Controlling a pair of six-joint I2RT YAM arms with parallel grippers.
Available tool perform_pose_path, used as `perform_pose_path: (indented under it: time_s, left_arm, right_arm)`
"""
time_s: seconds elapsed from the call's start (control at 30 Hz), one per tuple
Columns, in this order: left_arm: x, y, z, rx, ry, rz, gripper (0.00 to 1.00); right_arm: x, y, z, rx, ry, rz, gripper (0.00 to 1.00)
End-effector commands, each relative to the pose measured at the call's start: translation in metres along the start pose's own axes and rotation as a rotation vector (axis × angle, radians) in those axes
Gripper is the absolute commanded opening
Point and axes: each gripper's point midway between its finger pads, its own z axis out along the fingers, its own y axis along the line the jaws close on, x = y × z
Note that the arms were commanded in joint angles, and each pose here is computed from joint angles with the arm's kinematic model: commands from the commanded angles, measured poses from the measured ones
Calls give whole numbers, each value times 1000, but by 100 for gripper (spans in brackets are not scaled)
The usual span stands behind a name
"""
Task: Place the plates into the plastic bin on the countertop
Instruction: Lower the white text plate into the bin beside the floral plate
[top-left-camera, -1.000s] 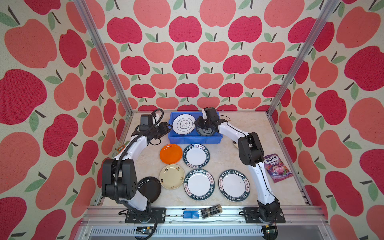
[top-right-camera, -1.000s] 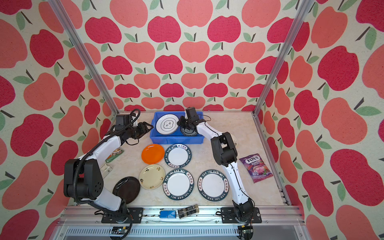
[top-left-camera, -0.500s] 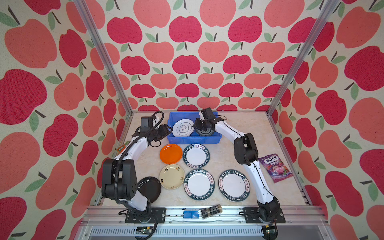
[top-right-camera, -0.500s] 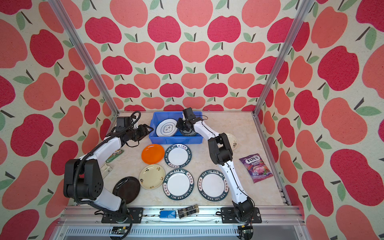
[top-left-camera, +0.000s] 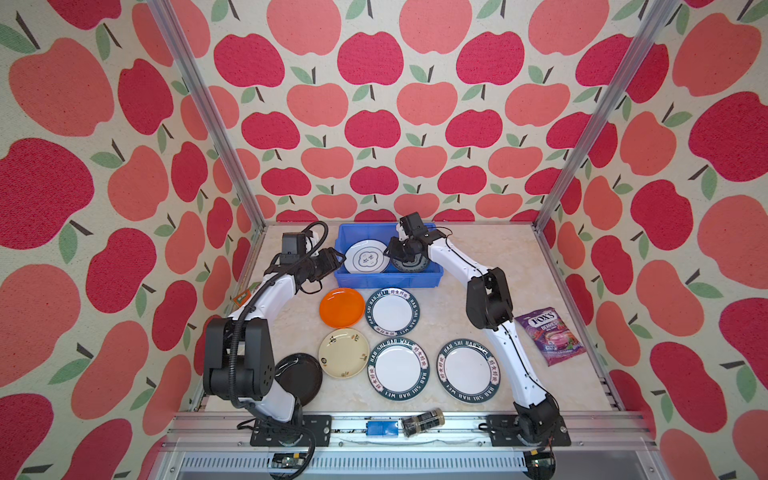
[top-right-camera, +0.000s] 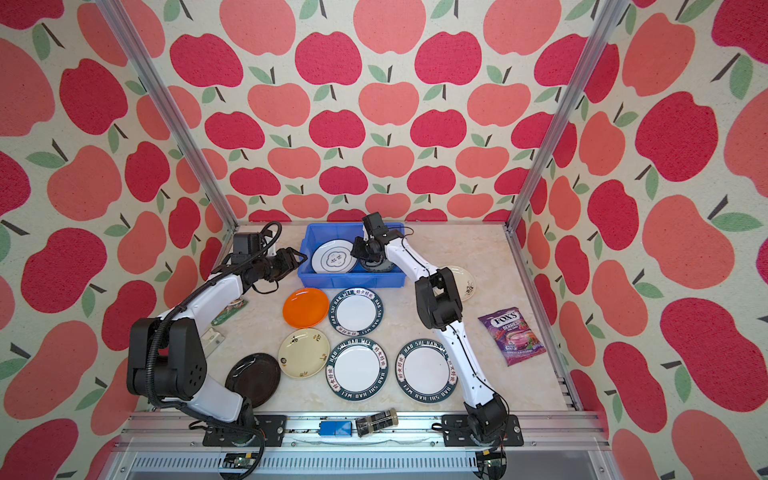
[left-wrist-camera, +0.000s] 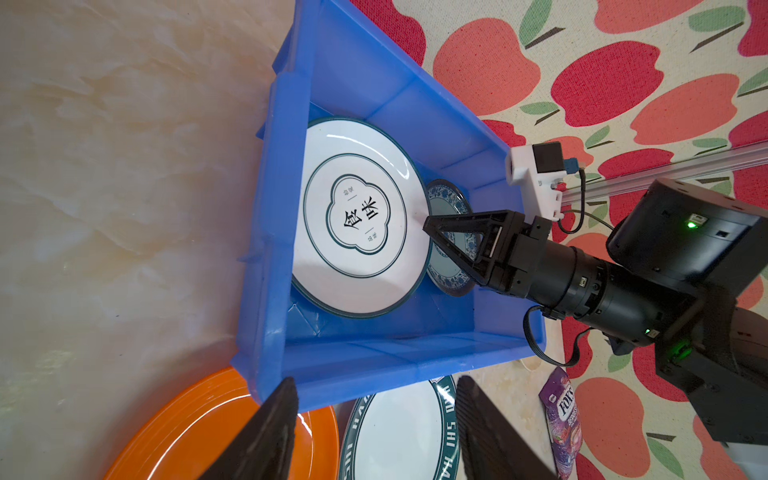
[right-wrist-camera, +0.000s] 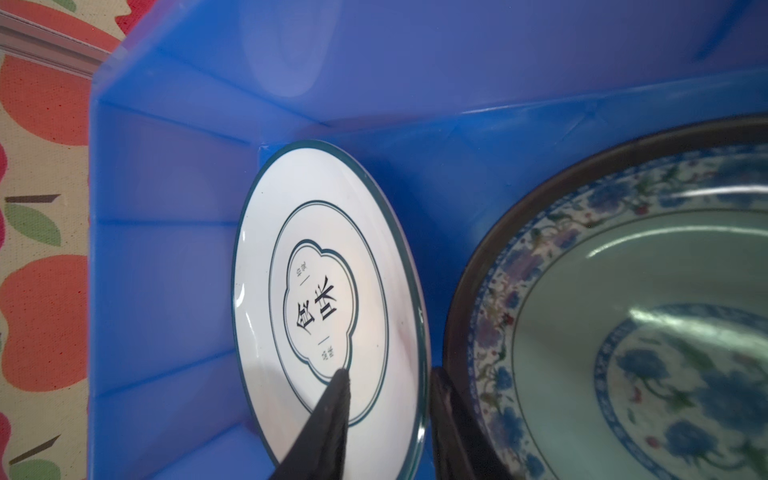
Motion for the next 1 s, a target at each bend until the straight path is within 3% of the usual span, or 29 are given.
perform_pose_path:
  time_s: [0.0, 0.33, 0.7, 0.97]
  left_arm:
    - [-4, 1, 3, -15, -11, 3, 63]
    - [-7, -1, 3, -20, -17, 13, 63]
    - [-6, 0, 8, -28, -10, 18, 63]
    - [-5, 1, 8, -34, -8, 22, 63]
  right_arm:
    - [3, -1, -3, 27, 11, -39, 36]
    - [7, -9, -5, 84, 19, -70, 39]
    - [-5, -26, -30, 251, -18, -217, 40]
    - [-3, -65, -18, 335, 13, -205, 40]
